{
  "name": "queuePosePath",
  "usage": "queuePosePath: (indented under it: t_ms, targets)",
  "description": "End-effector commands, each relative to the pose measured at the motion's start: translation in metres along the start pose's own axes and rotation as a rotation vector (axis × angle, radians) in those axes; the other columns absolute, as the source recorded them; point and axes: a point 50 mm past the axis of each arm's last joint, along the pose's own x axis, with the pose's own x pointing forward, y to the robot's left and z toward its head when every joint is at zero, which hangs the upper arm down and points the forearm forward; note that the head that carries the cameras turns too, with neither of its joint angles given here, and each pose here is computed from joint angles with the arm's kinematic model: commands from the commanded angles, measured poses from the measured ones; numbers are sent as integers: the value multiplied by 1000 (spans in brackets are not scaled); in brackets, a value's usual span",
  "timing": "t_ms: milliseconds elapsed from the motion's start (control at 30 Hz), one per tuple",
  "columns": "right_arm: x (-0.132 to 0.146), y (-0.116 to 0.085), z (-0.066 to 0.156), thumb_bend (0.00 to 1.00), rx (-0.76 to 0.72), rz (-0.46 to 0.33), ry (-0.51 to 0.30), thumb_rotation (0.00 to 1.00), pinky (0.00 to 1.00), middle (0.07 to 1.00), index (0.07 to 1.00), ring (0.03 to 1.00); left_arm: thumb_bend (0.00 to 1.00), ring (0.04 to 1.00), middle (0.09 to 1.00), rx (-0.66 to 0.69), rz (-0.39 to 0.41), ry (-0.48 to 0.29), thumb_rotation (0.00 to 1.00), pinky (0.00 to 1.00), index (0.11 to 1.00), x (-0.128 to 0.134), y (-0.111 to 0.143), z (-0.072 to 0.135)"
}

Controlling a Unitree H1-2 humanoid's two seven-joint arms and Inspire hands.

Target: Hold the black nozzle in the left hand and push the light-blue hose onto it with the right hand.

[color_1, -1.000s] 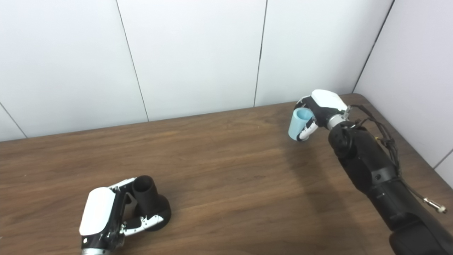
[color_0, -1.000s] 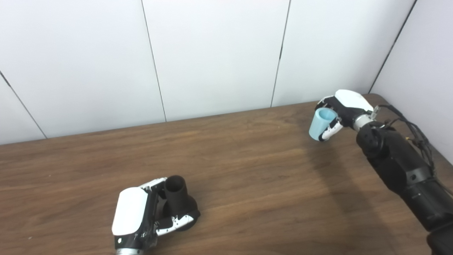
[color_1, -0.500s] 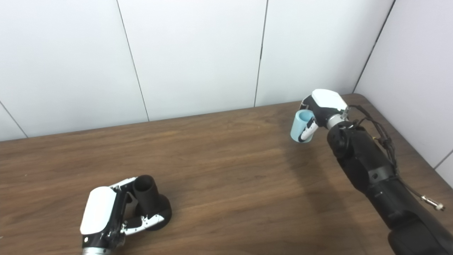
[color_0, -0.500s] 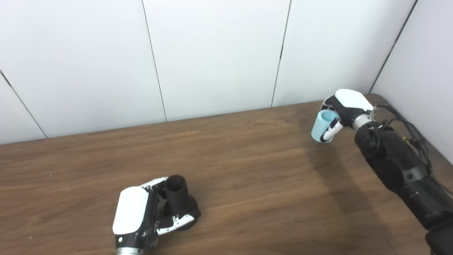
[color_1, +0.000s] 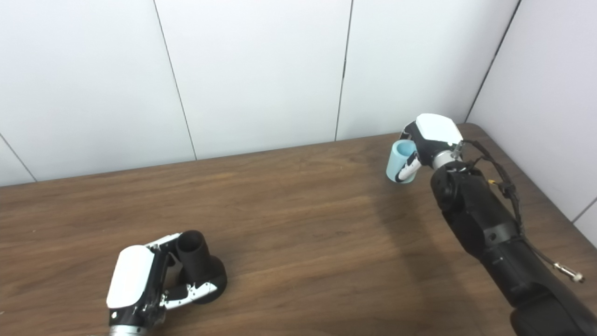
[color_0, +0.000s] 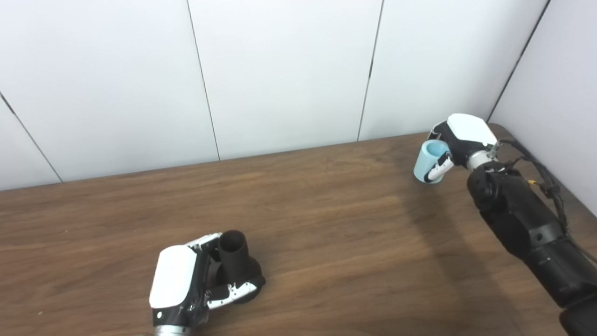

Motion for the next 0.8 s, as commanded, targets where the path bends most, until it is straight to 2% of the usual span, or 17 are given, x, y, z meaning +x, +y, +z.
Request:
queuePosePath:
  t_ms: [0,233,400,567,767]
  targets:
    - [2,-34,3,518,6,-99,-38,0,399,486,512,385,480,479,494,36,-82,41,0,394,466,-14,-13,-11]
    - [-27,-47,26,519,46,-162,-189,0,397,492,498,382,479,484,499,34,-94,44,0,380,473,-14,-15,-8]
    - [-63,-52,49,519,130,-191,-285,0,433,512,489,400,479,483,498,40,-101,43,0,382,471,-14,-17,-3]
    - [-97,-54,74,516,166,-220,-394,0,407,522,492,389,479,481,488,35,-96,51,0,382,475,-12,-18,-1]
    - [-134,-54,107,515,248,-240,-480,0,396,519,501,380,479,483,492,33,-96,45,0,380,475,-11,-21,2]
